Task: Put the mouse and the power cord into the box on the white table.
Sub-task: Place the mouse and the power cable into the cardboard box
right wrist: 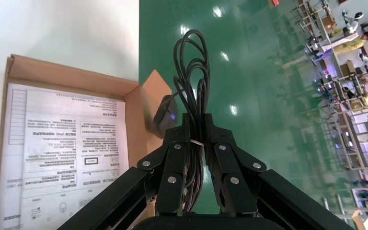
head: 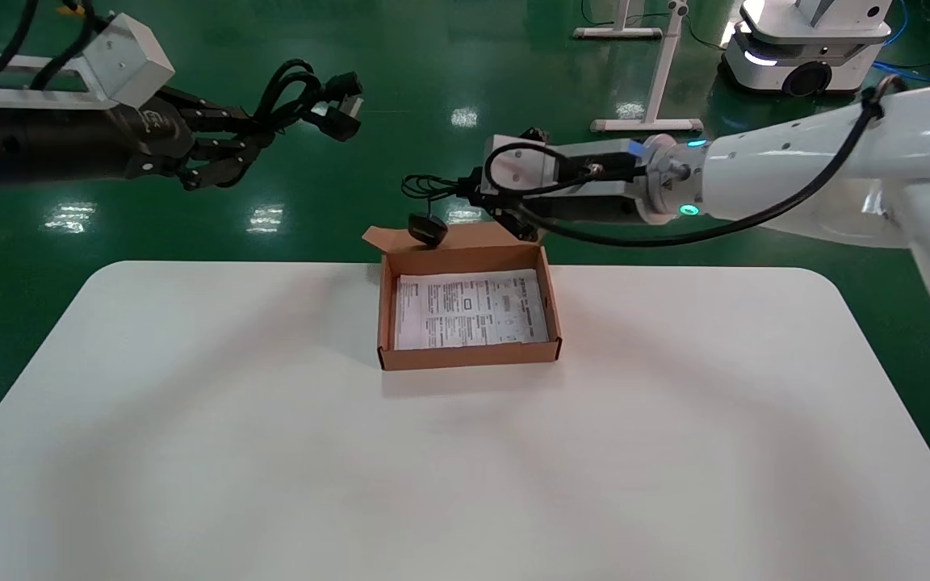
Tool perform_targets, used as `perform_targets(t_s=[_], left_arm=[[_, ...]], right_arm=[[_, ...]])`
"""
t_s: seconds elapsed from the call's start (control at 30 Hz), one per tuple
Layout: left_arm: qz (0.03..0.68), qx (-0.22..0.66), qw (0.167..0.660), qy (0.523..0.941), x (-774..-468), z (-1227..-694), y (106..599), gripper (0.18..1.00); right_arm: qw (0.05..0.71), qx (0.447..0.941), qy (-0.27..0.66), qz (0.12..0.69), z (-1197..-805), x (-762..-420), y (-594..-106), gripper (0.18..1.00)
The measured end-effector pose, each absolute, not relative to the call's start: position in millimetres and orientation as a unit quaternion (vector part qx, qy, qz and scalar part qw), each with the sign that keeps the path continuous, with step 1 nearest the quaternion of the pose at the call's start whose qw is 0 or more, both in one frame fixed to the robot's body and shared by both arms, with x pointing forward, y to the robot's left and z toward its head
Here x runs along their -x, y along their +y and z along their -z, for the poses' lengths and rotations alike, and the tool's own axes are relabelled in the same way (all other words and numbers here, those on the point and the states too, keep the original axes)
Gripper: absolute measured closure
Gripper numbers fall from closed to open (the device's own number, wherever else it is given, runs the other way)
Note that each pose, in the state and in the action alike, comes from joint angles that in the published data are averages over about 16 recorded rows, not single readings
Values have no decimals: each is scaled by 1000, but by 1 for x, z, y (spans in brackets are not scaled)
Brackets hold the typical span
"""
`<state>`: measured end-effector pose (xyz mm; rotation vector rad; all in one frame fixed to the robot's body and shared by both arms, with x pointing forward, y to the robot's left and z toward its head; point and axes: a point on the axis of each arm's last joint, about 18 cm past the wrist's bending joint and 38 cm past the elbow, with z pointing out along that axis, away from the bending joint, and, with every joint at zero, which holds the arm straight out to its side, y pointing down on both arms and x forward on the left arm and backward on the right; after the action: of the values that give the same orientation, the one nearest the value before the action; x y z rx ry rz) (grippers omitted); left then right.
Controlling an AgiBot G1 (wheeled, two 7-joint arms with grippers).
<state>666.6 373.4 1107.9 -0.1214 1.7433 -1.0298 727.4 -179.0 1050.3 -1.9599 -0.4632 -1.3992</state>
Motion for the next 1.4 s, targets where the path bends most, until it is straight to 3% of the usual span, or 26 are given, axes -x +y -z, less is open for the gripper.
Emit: perform_targets(t_s=[0.47,1.0,1.4], left_arm=[[441,47,508,738,-673,-1092,360,915],[439,50,499,746,-669,-1088,364,915],[422,55,492,760,-667,-1082,369,915]], right_arm=[[357,747,-183,529,-1070,-711,-202,947],[312,788,-219,483,-988,-725,-165,947],[292,797,-221,481,-972,-731,-149,943]])
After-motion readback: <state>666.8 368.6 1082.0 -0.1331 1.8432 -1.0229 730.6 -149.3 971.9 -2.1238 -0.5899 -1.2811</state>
